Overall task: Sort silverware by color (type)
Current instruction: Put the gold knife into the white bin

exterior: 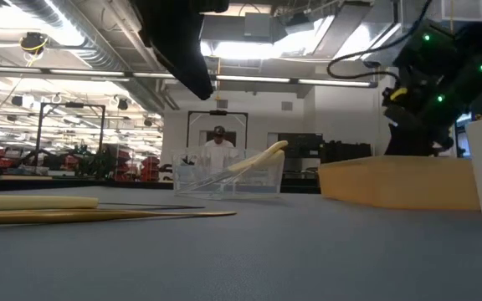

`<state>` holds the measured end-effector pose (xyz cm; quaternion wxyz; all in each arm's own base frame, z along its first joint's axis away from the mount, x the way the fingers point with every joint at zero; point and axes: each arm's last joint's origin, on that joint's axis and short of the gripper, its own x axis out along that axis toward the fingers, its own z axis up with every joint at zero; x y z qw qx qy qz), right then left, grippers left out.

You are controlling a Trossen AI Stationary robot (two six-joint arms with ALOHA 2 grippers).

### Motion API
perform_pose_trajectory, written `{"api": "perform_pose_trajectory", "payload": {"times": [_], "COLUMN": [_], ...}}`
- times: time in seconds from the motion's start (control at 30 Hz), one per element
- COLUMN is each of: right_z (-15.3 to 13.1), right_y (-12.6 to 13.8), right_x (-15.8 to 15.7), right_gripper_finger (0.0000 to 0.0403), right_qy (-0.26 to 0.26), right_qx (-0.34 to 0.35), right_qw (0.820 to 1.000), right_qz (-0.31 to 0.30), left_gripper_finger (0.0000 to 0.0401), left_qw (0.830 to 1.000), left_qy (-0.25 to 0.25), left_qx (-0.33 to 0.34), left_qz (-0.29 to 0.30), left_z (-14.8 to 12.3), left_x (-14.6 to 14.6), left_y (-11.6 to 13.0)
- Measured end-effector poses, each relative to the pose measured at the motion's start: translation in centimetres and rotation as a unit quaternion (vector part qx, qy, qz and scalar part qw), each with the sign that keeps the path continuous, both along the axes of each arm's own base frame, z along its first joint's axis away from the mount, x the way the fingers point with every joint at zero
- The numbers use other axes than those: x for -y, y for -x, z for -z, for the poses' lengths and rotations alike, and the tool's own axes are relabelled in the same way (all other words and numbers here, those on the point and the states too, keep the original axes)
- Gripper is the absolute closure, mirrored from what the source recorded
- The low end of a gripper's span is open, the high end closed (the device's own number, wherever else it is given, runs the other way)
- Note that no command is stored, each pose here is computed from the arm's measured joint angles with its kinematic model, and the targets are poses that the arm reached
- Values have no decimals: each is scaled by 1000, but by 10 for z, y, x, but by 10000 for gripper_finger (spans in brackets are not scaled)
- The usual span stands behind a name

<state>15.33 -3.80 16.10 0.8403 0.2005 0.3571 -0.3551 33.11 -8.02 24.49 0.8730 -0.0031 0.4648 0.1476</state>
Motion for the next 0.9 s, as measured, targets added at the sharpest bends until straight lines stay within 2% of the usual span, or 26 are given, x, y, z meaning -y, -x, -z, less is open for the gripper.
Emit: {"api": "perform_pose_trajectory", "payload": {"times": [0.3,0.63,0.9], "right_z": [-31,-53,-61], "right_y": [-5,-13,-21], "right_x": [1,2,2], "right_gripper_finger": [235,235,235], "right_qy": [-1,9,5], "right_qx": [-20,10,58], "right_qw": [1000,1000,998], "right_qz": [1,-9,-36], "left_gripper_finger": [229,231,231], "left_qw": [992,982,977], "left_qy": [115,173,186], "left_qx": [2,-30,-51], "left_qz": [-52,-65,-90], "left_z": [4,24,43], "left_x": [16,64,89], "left_y": [2,12,17]}}
